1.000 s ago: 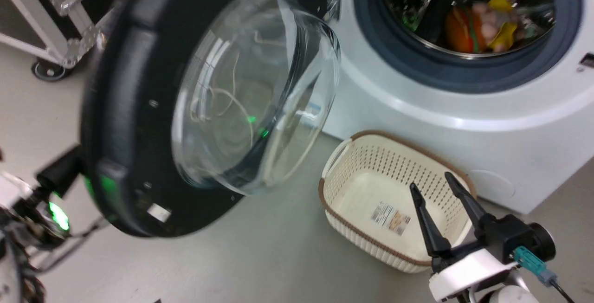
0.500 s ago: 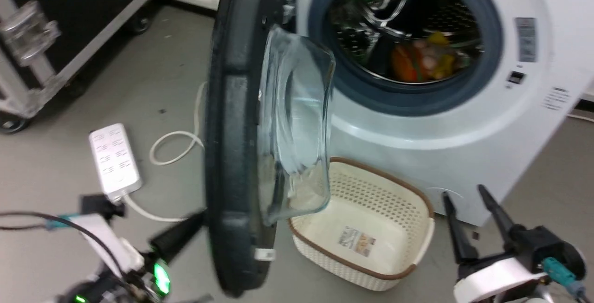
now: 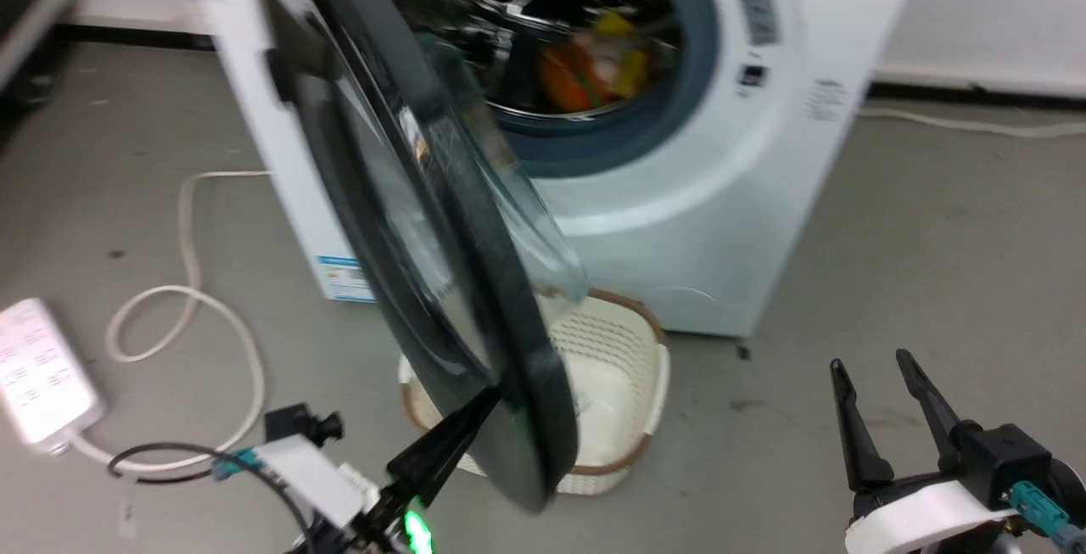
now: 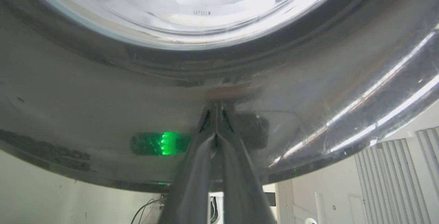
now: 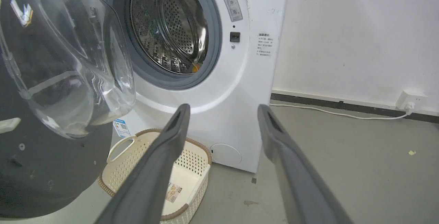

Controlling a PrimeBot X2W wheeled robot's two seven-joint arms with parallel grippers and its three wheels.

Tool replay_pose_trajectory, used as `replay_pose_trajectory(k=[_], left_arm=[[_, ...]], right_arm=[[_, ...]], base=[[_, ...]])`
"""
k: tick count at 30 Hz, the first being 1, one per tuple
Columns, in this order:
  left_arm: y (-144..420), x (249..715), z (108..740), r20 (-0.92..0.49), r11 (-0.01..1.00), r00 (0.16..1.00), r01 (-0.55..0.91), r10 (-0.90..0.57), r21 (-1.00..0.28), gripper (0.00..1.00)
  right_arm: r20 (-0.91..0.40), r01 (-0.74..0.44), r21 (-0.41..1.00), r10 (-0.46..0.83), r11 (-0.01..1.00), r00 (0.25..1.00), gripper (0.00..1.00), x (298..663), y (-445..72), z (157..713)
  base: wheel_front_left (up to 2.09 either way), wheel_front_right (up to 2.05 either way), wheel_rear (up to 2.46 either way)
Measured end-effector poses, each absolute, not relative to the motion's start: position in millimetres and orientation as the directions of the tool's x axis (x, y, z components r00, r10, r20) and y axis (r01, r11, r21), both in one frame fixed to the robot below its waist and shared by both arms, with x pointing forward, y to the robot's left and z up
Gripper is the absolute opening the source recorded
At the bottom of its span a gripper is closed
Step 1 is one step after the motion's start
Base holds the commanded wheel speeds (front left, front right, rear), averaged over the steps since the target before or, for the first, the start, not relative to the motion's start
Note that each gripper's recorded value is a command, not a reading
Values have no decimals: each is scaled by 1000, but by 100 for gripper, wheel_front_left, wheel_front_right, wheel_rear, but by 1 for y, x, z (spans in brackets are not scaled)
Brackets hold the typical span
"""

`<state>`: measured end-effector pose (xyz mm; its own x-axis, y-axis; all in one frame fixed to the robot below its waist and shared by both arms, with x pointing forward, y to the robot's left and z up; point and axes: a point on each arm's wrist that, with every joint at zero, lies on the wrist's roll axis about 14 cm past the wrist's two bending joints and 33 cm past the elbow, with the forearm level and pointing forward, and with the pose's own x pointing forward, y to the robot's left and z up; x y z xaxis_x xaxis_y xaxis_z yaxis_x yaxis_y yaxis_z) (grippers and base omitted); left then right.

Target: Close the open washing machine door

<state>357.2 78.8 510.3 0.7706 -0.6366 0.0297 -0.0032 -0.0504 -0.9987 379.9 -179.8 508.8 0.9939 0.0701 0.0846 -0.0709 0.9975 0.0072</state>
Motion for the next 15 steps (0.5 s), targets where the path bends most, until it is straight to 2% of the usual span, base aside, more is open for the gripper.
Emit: replay_pose_trajectory(k=[8, 15], left_arm=[[9, 398, 528, 107, -145, 701, 6, -705, -989, 0], [-35, 459, 538, 134, -168, 721, 24, -680, -985, 0]], right_arm=[[26, 86, -4, -86, 996, 996, 100, 361, -232, 491], [-15, 167, 0, -167, 986, 986, 100, 356, -257, 480]], base=[[0, 0, 0], [0, 0, 0]])
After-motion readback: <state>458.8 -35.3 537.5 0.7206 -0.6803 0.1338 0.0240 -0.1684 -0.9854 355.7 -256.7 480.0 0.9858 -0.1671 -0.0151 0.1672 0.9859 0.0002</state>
